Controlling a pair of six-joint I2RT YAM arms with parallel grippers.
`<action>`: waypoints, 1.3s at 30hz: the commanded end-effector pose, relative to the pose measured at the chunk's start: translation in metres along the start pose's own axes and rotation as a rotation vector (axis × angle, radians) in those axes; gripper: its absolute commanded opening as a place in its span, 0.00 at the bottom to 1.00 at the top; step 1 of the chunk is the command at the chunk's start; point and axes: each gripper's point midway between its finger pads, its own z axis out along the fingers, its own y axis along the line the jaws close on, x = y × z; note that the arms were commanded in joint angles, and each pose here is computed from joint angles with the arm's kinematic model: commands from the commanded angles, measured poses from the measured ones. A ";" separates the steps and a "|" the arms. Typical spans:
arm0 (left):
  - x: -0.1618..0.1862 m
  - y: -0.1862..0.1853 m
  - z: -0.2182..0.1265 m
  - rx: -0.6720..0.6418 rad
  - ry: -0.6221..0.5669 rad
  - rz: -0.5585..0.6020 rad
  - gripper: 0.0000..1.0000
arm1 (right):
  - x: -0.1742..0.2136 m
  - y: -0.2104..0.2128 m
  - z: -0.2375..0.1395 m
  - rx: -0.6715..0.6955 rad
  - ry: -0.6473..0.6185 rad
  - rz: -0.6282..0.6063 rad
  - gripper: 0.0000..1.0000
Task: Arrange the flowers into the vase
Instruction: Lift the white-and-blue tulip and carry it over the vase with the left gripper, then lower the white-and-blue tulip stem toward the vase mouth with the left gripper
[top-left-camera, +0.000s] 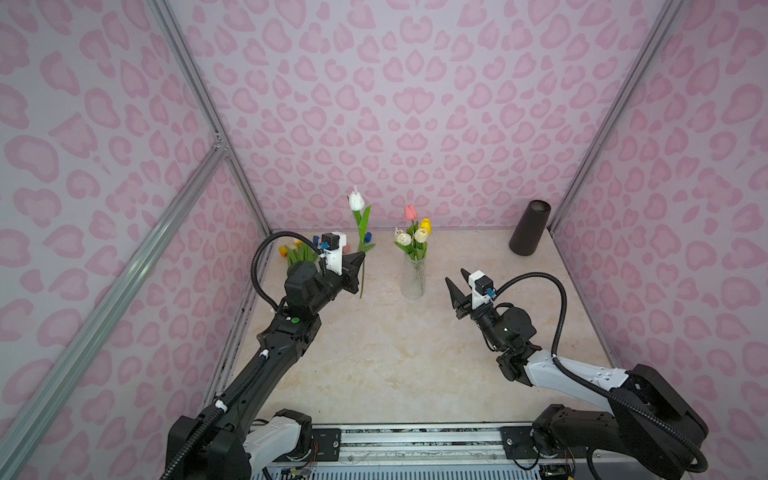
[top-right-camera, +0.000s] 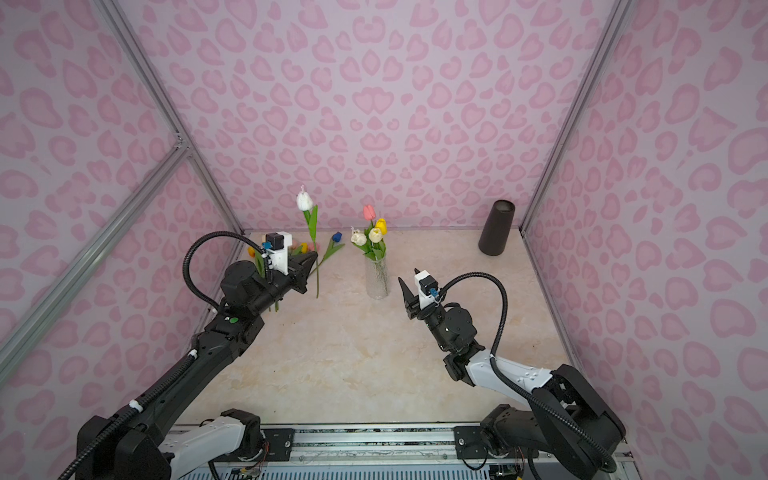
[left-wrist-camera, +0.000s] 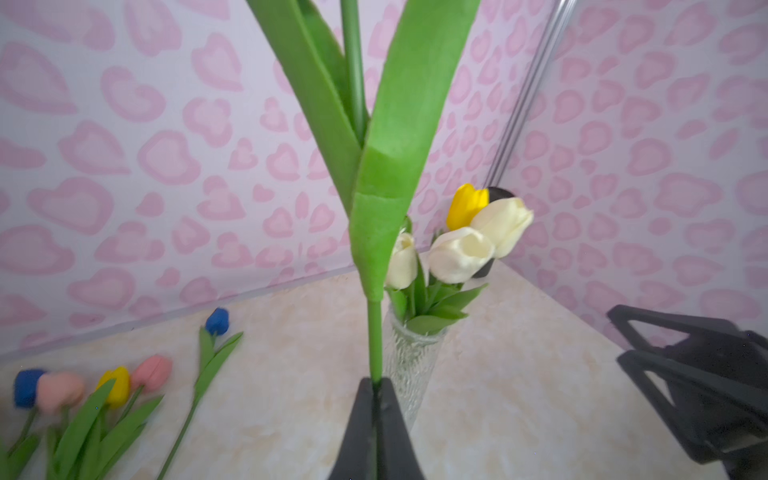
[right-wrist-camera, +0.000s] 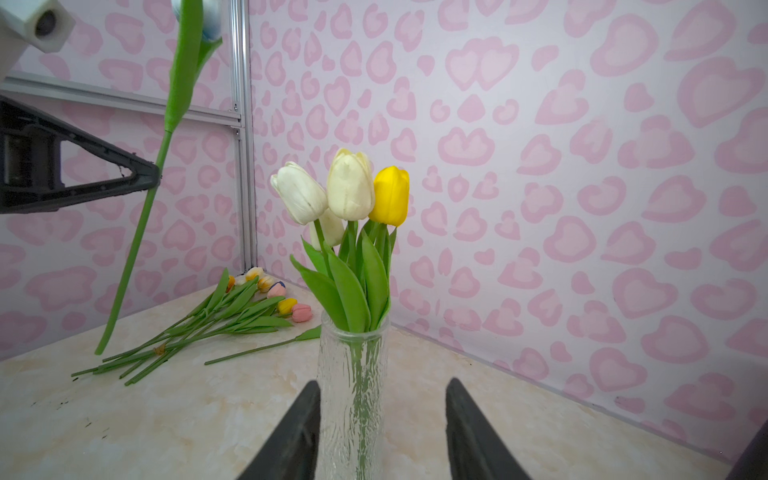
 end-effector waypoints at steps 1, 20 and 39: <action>-0.055 -0.049 -0.020 0.199 -0.279 0.102 0.03 | -0.013 0.000 0.000 0.005 -0.052 0.013 0.49; -0.043 -0.128 0.050 0.514 -0.319 0.173 0.03 | -0.027 0.006 -0.006 -0.009 -0.079 0.015 0.50; -0.031 -0.083 0.126 0.420 -0.309 0.222 0.03 | -0.029 0.002 -0.016 0.012 -0.067 -0.011 0.52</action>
